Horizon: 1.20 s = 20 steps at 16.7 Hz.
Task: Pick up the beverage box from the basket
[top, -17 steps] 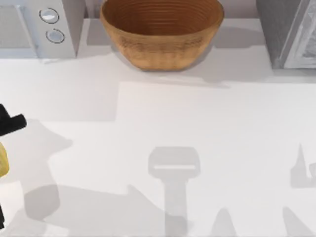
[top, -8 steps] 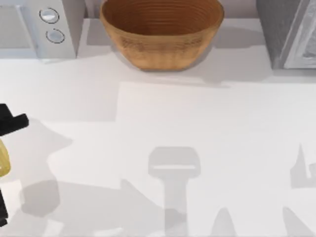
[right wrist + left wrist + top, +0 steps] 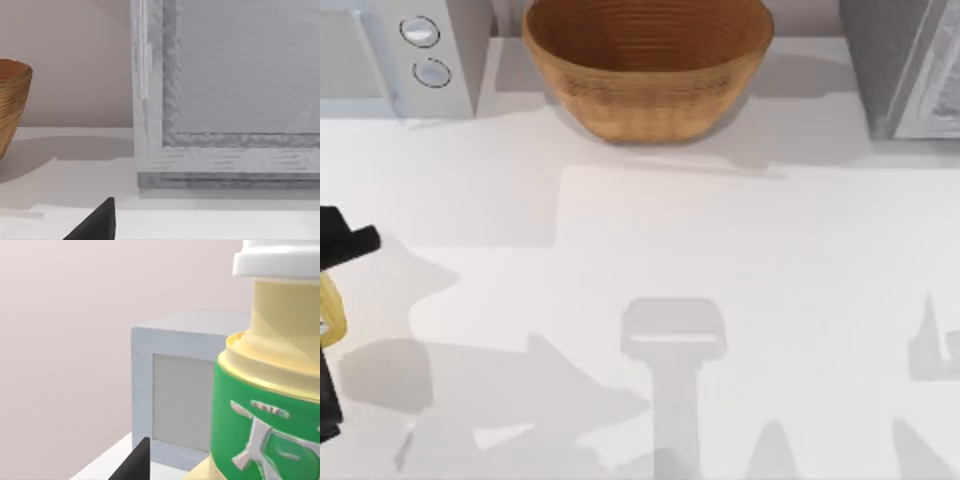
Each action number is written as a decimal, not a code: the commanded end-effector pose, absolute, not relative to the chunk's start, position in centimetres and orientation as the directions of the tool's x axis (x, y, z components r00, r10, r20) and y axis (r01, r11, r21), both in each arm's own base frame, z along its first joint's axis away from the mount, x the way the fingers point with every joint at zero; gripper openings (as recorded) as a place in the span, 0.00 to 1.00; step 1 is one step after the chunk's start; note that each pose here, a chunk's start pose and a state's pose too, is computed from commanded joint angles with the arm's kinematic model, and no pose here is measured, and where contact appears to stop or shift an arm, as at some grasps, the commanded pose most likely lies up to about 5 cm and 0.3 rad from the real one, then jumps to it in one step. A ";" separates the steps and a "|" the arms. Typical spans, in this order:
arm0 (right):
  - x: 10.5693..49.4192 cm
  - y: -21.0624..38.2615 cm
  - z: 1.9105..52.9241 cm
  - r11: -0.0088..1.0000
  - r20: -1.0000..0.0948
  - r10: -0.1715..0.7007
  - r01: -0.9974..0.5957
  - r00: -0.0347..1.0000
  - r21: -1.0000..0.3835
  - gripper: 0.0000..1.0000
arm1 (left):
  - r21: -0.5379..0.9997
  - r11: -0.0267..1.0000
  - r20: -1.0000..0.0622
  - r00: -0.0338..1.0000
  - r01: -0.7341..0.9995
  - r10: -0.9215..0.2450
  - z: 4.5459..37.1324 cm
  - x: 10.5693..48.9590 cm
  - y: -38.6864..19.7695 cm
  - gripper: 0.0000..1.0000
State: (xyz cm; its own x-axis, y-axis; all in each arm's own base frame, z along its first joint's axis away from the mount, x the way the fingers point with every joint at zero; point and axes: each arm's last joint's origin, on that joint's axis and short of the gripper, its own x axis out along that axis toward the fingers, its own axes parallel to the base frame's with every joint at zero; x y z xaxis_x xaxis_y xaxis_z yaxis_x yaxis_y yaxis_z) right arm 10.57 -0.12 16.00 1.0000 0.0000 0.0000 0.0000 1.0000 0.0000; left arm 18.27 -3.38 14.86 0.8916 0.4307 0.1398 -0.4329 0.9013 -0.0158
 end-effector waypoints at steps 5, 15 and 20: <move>10.6 -0.1 16.0 1.000 0.000 0.000 0.000 1.000 0.000 1.00 | -0.013 0.905 0.139 0.896 -0.425 0.422 13.5 18.9 -2.7 0.00; 10.6 -0.1 16.0 1.000 0.000 0.000 0.000 1.000 0.000 1.00 | -0.014 0.906 0.139 0.896 -0.424 0.422 13.4 19.0 -2.6 0.30; 10.6 -0.1 16.0 1.000 0.000 0.000 0.000 1.000 0.000 1.00 | -0.014 0.906 0.139 0.896 -0.424 0.422 13.4 19.0 -2.6 0.68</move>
